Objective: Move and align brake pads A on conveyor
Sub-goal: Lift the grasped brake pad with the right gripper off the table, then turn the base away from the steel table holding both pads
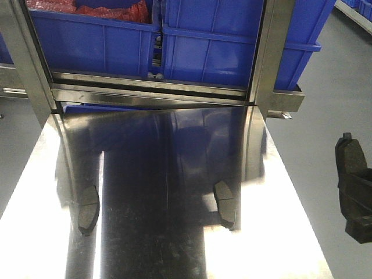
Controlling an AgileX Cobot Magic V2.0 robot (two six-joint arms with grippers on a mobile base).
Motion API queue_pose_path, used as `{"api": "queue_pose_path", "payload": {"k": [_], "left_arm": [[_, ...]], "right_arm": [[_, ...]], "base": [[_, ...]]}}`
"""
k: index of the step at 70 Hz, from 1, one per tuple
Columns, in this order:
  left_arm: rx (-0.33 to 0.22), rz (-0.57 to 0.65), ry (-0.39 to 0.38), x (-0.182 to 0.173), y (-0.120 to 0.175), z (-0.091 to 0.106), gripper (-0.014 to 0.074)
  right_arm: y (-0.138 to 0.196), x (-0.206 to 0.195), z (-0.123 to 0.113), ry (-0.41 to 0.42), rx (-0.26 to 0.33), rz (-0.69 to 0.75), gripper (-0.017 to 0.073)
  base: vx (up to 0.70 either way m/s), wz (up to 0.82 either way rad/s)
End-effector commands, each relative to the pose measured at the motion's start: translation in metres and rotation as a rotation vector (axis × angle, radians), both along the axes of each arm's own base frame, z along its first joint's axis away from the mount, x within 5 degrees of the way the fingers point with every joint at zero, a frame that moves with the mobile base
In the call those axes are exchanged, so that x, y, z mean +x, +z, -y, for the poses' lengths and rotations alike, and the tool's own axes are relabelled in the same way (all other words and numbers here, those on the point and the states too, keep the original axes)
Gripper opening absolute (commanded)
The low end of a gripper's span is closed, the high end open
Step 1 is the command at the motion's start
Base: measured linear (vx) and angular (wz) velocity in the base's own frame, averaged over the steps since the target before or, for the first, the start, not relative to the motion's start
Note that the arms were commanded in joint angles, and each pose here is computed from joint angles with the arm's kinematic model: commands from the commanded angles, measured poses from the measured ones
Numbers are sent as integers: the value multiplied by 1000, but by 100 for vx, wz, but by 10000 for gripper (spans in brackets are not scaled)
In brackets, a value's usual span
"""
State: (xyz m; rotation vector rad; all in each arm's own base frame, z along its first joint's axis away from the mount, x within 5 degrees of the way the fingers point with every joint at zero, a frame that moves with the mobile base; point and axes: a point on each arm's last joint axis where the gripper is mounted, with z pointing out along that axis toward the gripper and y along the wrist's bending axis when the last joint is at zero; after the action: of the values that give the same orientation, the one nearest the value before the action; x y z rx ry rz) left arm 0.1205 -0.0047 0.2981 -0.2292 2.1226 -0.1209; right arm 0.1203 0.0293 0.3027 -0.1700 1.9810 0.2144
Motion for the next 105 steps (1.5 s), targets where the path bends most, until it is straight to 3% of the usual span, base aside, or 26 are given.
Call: {"api": "queue_pose_path", "payload": {"k": [1,105], "left_arm": [[-5,107,-20,3,16,2,174],[-6,109,-20,4,16,2,174]], "right_arm": [[20,1,1,-10,21,145,-6],[20,0,1,-10,24,140,-6]], "base": [[0,0],[-1,1]]}}
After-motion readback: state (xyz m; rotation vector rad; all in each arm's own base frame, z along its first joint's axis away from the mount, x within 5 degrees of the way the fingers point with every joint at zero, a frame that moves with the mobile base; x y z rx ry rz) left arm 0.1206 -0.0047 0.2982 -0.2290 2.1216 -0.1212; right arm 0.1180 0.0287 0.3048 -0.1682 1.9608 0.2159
